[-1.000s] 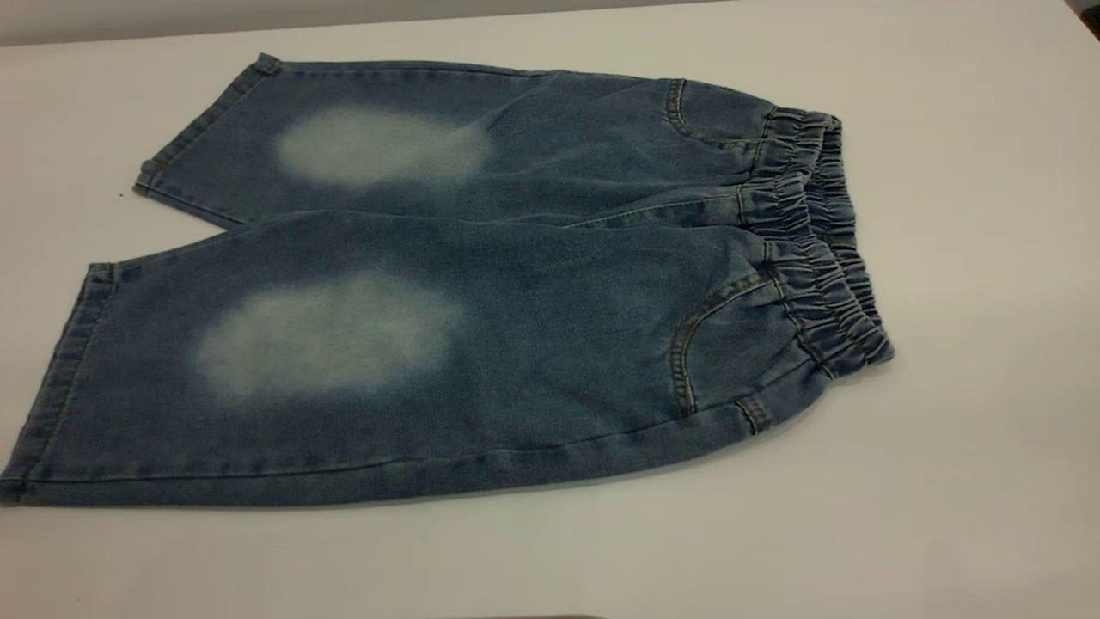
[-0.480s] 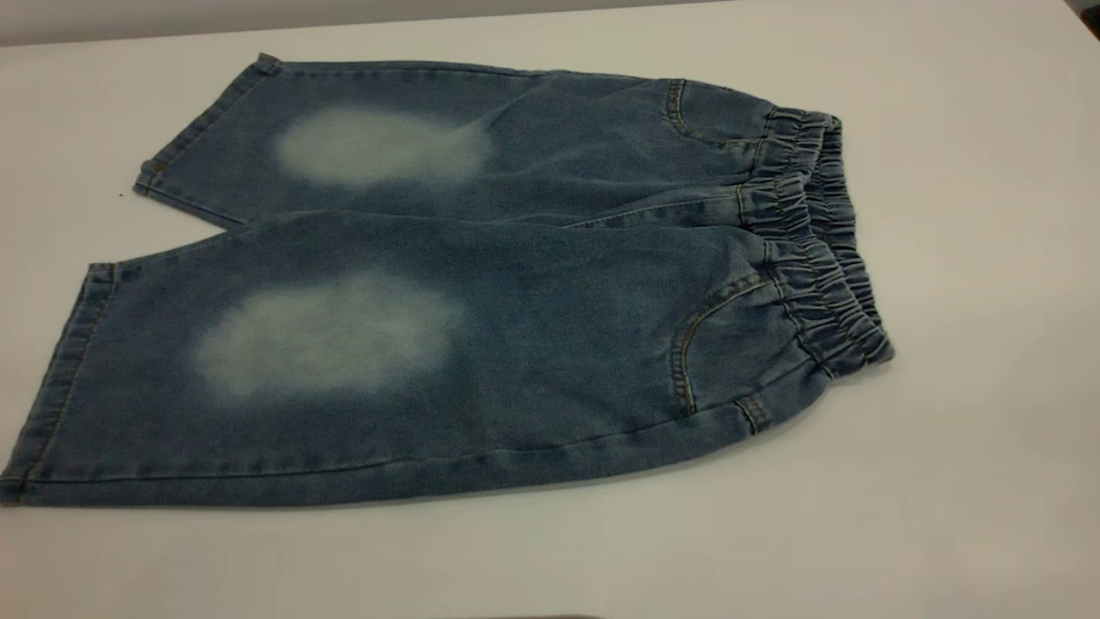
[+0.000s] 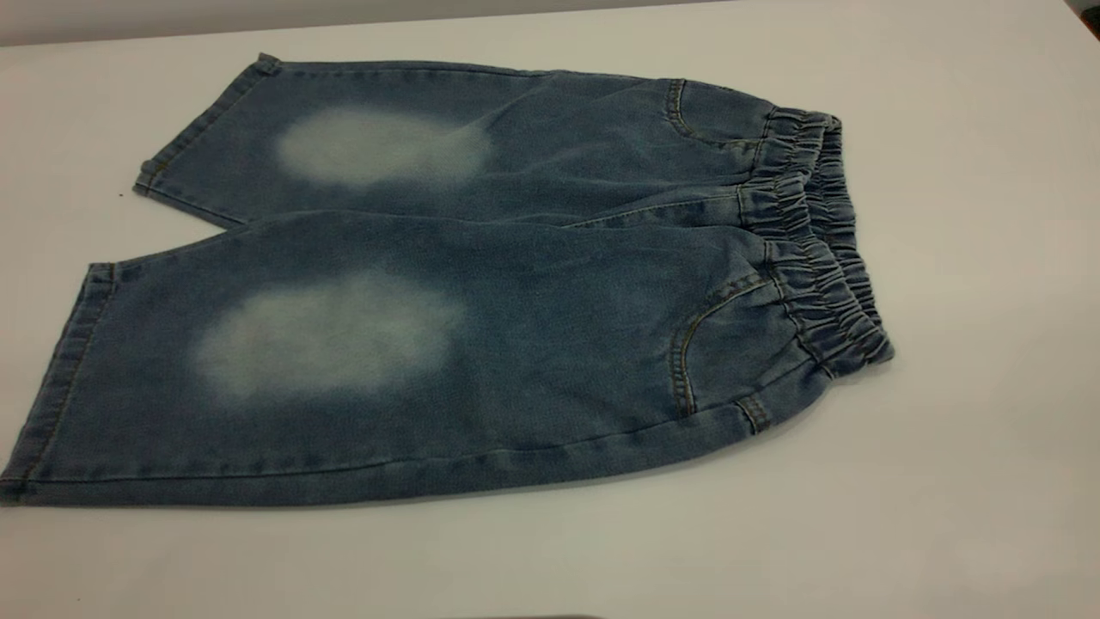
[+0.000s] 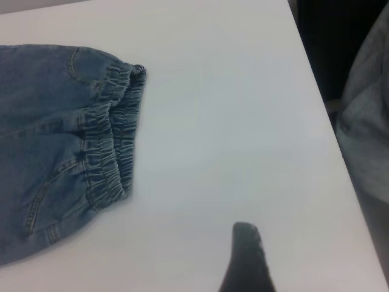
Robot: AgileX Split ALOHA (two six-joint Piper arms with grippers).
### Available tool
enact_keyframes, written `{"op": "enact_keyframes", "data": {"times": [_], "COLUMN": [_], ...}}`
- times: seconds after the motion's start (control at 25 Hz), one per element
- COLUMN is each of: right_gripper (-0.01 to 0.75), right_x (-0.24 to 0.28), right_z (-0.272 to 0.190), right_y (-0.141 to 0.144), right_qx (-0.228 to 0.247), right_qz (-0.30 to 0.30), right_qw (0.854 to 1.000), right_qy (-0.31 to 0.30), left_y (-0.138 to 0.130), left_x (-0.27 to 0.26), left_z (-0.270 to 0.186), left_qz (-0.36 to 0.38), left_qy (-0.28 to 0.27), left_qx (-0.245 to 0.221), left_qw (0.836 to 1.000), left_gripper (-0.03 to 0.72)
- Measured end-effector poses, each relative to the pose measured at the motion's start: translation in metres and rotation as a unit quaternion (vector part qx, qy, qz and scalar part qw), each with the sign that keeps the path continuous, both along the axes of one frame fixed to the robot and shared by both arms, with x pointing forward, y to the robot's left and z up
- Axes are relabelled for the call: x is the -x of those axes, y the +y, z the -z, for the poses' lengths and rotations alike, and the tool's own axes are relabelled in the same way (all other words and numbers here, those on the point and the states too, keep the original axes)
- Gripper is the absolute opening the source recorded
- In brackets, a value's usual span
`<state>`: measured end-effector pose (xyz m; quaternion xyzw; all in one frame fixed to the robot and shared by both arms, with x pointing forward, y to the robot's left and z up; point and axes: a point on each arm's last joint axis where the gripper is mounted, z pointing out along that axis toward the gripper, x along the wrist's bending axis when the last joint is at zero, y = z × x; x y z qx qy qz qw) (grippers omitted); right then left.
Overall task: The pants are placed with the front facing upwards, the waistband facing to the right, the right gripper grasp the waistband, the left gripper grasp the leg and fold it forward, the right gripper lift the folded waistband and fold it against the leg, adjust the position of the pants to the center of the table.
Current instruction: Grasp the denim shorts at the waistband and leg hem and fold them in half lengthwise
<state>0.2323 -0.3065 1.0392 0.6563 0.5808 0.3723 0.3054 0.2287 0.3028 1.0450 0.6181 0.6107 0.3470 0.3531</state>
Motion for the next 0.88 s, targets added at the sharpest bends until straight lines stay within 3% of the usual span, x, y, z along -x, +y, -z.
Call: {"op": "enact_keyframes", "data": {"times": [0.2, 0.48, 0.76, 0.88], "right_gripper": [0.449, 0.449, 0.454, 0.477], "right_x": [-0.001, -0.035, -0.098, -0.125], "right_z": [0.0, -0.008, 0.001, 0.011], "right_y": [0.0, 0.012, 0.024, 0.03], "right_qx": [0.0, -0.023, 0.015, 0.007], "right_qz": [0.0, -0.024, -0.075, -0.087], "right_qw": [1.0, 0.997, 0.985, 0.981], "right_qy": [0.002, 0.071, 0.155, 0.173], "left_y": [0.0, -0.004, -0.006, -0.007], "left_x": [0.0, -0.02, -0.087, -0.117], "left_z": [0.0, -0.022, -0.038, -0.033], "left_qz": [0.001, 0.006, 0.042, 0.061], "left_qy": [-0.001, -0.008, 0.078, 0.12], "left_qx": [0.001, 0.023, -0.032, -0.053], "left_qw": [1.0, 1.0, 0.996, 0.989], "left_gripper": [0.38, 0.38, 0.38, 0.382]}}
